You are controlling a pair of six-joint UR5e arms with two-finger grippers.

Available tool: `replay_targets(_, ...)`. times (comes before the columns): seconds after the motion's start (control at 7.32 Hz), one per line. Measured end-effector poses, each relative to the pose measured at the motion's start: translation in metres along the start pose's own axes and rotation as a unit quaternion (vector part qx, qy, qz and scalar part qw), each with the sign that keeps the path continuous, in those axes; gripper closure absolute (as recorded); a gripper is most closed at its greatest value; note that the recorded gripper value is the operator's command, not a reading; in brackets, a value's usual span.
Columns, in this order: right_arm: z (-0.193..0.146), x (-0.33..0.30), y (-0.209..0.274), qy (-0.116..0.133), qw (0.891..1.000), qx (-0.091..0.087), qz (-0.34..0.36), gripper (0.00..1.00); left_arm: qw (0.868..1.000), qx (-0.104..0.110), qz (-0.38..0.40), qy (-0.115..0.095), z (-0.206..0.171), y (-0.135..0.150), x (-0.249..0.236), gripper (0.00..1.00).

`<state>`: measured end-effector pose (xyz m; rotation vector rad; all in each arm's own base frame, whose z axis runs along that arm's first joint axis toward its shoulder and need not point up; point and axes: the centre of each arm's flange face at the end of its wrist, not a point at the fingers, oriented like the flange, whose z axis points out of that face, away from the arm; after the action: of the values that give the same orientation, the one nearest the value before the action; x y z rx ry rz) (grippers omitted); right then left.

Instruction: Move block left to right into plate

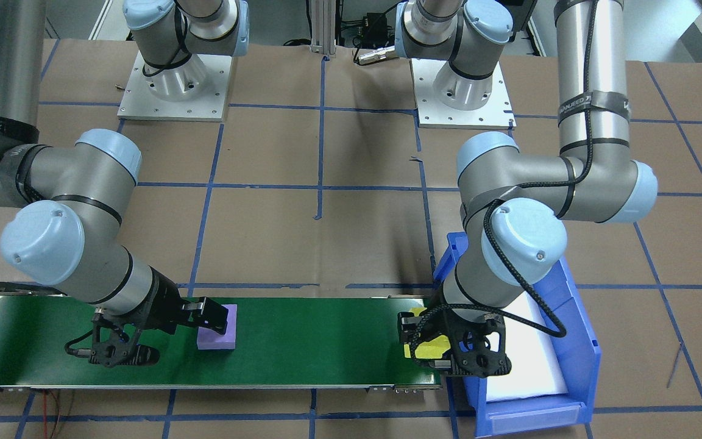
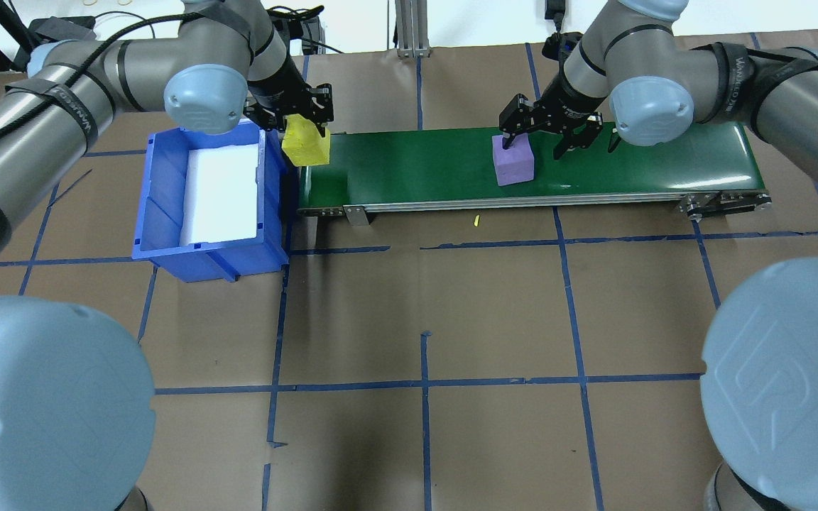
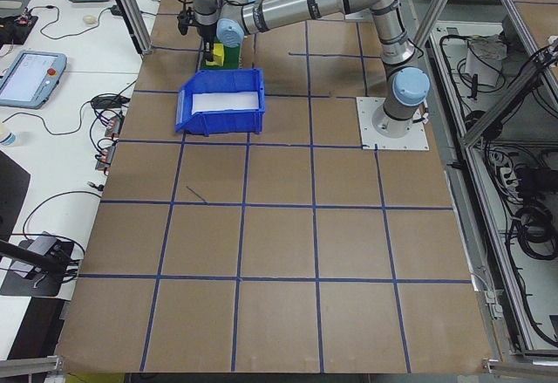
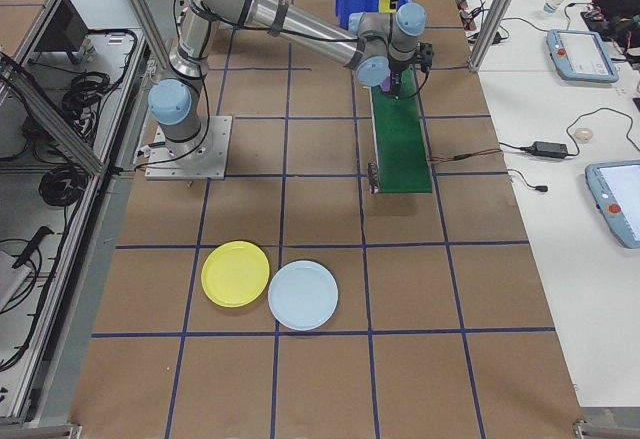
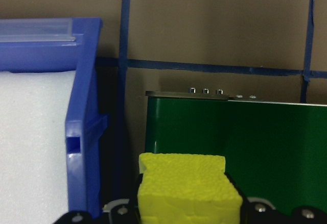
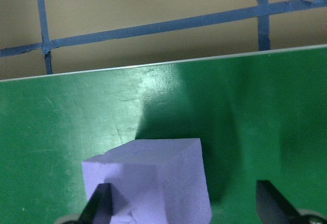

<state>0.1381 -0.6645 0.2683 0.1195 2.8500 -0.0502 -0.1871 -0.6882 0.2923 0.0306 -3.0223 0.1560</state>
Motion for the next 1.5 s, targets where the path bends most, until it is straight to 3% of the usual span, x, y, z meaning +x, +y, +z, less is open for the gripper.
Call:
replay_targets(0.14, 0.001, 0.0, -0.001, 0.0, 1.0, 0.0, 0.0, 0.0, 1.0, 0.0, 0.009, 0.001, 0.014, 0.0, 0.007, 0.53)
replay_targets(0.27, -0.001, -0.001, -0.002, 0.0, 1.0, 0.003, -0.001, 0.0, 1.0, -0.001, 0.013, 0.002, 0.021, 0.002, 0.012, 0.16)
replay_targets(0.41, -0.01, -0.003, -0.006, 0.001, 1.0, 0.011, -0.004, 0.0, 1.0, -0.005, 0.012, 0.003, 0.027, 0.005, 0.014, 0.07)
replay_targets(0.68, -0.032, -0.008, -0.009, 0.002, 1.0, 0.029, -0.009, 0.0, 1.0, -0.009, 0.014, 0.002, 0.027, 0.014, 0.014, 0.01)
replay_targets(0.82, -0.035, -0.008, -0.008, 0.002, 1.0, 0.03, -0.01, 0.0, 1.0, -0.005, 0.015, 0.001, 0.01, 0.02, 0.015, 0.01)
replay_targets(1.09, -0.033, 0.0, -0.007, 0.02, 0.999, 0.028, -0.014, 0.0, 1.0, -0.011, 0.016, -0.004, -0.058, 0.045, 0.019, 0.01)
replay_targets(1.5, -0.068, 0.065, -0.025, 0.076, 0.995, 0.051, -0.043, 0.01, 0.998, -0.021, 0.012, -0.049, -0.155, 0.097, 0.002, 0.0)
